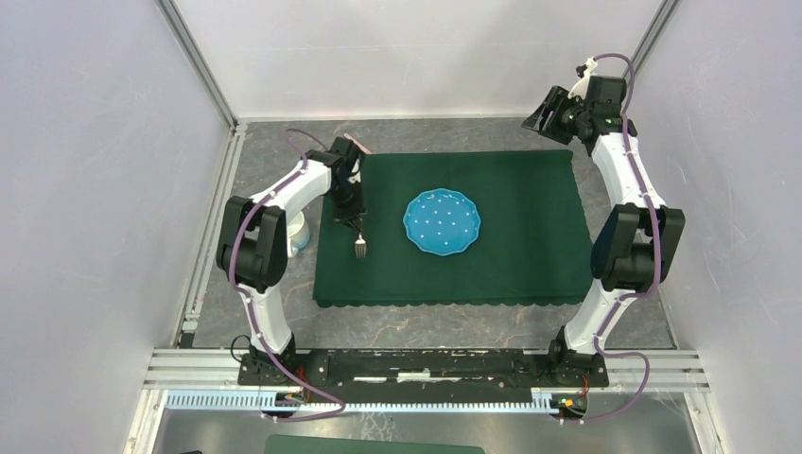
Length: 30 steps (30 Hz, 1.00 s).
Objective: Set the dinner table for one person
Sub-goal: Place the fork on the napkin.
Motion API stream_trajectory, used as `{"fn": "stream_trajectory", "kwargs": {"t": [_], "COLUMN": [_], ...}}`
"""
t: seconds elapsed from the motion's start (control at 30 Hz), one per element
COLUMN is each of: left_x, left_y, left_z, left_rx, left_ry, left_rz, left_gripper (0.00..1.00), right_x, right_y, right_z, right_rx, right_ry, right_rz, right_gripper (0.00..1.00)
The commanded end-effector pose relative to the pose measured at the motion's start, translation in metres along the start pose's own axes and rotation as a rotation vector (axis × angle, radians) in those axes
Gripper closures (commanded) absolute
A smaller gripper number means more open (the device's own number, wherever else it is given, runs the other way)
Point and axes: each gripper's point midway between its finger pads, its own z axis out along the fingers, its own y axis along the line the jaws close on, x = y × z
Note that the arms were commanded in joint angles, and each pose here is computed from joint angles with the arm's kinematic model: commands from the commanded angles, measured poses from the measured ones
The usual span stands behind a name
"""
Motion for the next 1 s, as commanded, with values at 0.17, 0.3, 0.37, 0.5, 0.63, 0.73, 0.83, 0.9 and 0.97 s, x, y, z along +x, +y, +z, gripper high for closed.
{"fn": "stream_trajectory", "kwargs": {"t": [0.17,0.3,0.37,0.5,0.63,0.73,0.83,0.9,0.97], "left_x": [-0.016,-0.026,-0.032,-0.027,-0.015,-0.005,0.004,0.007,0.007], "left_y": [-0.019,-0.043,-0.043,-0.022,0.002,0.006,0.009,0.009,0.011], "left_z": [-0.029,-0.028,-0.027,-0.023,-0.019,-0.012,-0.005,-0.003,-0.003], "left_rx": [0.067,0.197,0.187,0.082,-0.015,-0.005,0.006,0.017,0.014], "left_ry": [-0.042,-0.067,-0.077,-0.055,-0.016,0.011,0.037,0.039,0.037], "left_rz": [0.114,0.029,0.048,0.127,0.14,0.107,0.075,0.065,0.063], "left_gripper": [0.98,0.98,0.98,0.98,0.98,0.98,0.98,0.98,0.98], "right_x": [-0.022,-0.02,-0.02,-0.023,-0.026,-0.026,-0.027,-0.027,-0.026], "right_y": [0.013,0.012,0.012,0.013,0.014,0.015,0.014,0.014,0.013], "right_z": [-0.015,-0.017,-0.017,-0.018,-0.017,-0.017,-0.017,-0.017,-0.016], "right_rx": [-0.023,-0.015,-0.015,-0.015,-0.018,-0.019,-0.015,-0.013,-0.012], "right_ry": [-0.07,-0.067,-0.068,-0.077,-0.084,-0.084,-0.085,-0.085,-0.085], "right_rz": [-0.017,-0.021,-0.021,-0.02,-0.012,-0.01,-0.011,-0.01,-0.007], "right_gripper": [0.4,0.4,0.4,0.4,0.4,0.4,0.4,0.4,0.4]}}
